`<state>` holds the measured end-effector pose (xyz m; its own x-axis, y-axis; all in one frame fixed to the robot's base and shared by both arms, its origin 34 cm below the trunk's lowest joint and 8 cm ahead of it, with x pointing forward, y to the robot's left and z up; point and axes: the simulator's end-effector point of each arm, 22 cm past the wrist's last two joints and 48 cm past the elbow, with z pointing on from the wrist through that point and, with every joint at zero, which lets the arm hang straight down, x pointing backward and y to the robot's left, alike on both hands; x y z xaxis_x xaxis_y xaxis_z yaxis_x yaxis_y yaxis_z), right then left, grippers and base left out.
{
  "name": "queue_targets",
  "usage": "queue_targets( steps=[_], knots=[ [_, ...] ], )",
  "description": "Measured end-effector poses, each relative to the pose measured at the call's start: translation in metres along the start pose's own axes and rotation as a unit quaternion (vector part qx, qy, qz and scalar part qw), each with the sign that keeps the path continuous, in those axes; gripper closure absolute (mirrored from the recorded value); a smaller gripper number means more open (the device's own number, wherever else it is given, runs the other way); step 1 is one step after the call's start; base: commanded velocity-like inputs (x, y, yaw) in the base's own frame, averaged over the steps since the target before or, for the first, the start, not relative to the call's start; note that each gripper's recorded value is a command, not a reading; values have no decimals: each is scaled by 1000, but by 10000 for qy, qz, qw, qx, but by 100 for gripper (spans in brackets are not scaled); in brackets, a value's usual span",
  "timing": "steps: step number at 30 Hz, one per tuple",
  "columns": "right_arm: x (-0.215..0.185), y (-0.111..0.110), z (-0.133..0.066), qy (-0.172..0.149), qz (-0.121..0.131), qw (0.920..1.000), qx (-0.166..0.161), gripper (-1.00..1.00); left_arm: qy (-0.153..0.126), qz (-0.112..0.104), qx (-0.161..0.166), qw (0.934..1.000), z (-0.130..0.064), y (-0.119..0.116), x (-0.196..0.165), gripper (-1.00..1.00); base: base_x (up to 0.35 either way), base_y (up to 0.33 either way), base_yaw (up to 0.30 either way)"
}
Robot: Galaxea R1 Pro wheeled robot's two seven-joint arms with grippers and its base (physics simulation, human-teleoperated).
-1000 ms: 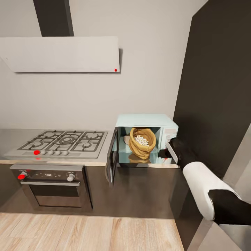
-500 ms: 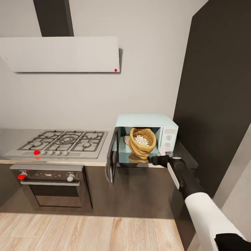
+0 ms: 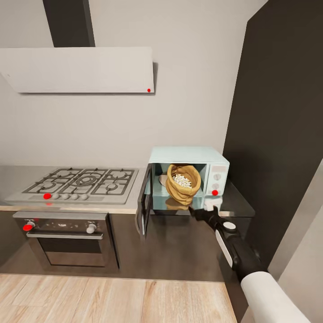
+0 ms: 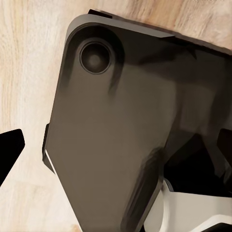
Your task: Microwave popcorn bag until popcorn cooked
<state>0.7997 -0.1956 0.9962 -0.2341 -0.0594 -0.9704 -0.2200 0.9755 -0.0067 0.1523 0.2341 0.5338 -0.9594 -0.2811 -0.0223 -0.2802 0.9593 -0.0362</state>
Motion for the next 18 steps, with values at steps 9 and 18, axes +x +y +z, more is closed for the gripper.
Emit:
queue_targets(
  steps=[9,18],
  knots=[
    [-11,10,1,-444,-23,9990,-47,-100,-8,-3,2,10000,0,0,0,-100,56,0,0],
    [1,21,4,-333,48,9994,-114,-100,-2,0,0,10000,0,0,0,-100,261,0,0]
  ],
)
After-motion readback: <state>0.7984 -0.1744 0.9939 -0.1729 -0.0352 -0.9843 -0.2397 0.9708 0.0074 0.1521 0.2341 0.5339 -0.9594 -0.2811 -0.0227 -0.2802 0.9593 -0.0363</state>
